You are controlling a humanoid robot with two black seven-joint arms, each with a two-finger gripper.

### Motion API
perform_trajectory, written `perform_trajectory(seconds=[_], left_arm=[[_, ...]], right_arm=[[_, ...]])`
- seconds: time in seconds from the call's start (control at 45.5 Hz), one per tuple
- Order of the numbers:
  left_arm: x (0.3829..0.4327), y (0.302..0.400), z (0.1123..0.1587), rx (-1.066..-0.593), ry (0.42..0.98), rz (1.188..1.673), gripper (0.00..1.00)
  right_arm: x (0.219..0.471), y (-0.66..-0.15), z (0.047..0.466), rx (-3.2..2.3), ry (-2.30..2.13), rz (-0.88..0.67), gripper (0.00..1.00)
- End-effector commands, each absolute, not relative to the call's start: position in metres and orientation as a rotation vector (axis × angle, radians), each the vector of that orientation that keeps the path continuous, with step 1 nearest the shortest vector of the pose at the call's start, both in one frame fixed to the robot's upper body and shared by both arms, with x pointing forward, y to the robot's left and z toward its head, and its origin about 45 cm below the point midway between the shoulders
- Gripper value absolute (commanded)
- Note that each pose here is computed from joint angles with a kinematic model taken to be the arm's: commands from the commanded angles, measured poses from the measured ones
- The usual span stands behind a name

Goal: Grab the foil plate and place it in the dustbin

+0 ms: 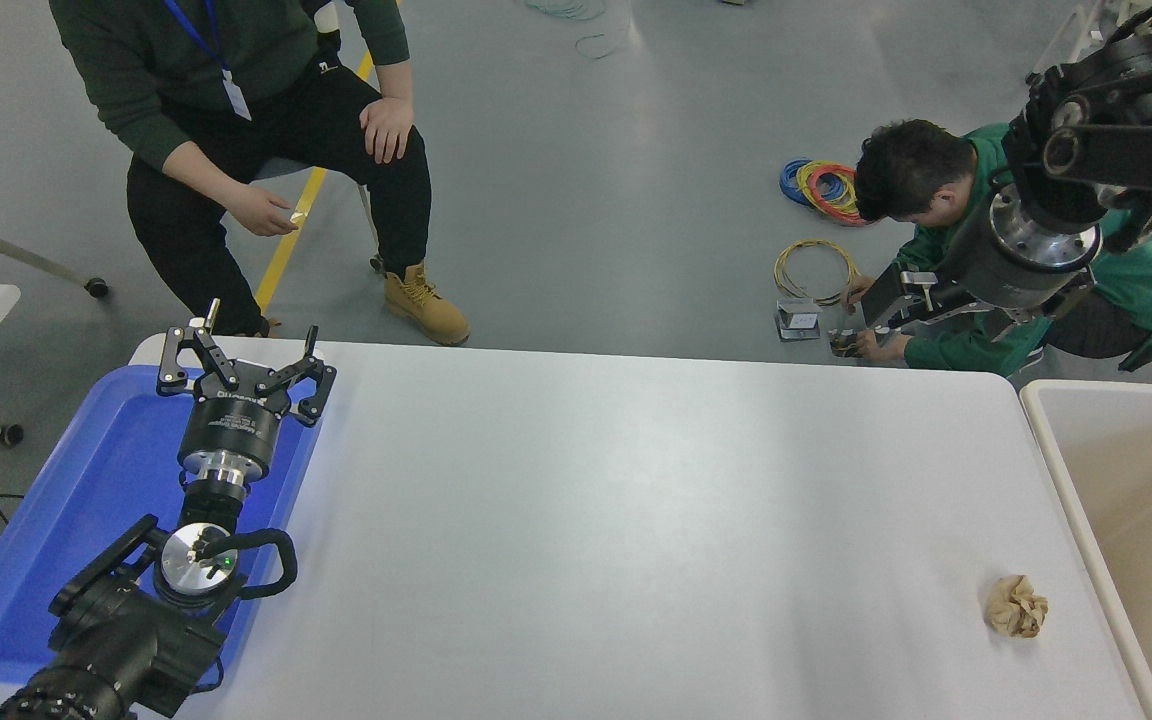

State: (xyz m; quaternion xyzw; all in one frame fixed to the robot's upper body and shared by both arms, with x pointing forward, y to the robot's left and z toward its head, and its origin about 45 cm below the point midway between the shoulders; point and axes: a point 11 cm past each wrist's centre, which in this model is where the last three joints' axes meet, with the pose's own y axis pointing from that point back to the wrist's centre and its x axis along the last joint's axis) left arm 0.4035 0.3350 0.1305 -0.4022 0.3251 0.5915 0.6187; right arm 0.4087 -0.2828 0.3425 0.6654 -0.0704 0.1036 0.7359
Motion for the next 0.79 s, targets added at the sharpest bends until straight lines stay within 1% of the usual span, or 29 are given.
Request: perform_trajectory(seconds=[0.0,0.286,0.484,0.769], left_arm=[[0.4035,0.3353,0.1306,-0.925,0.748,1.361,1.00],[0.4035,0.3347,0.1304,-0.926,0.748,1.361,1.00],[0.4035,0.3353,0.1306,-0.925,0.748,1.361,1.00],[0.4035,0.3353,0.1306,-0.925,0.748,1.361,1.00]], right_arm=[[0.395,-0.273,0.349,1.473,-0.090,0.220,1.00],[0.395,-0.276,0.344,1.482,-0.098,0.204,1.00],[0.392,-0.285,0.343,1.540,-0.154,0.129,1.00],[0.385,-0.322,0.340,1.407,-0.181,0.063,1.00]])
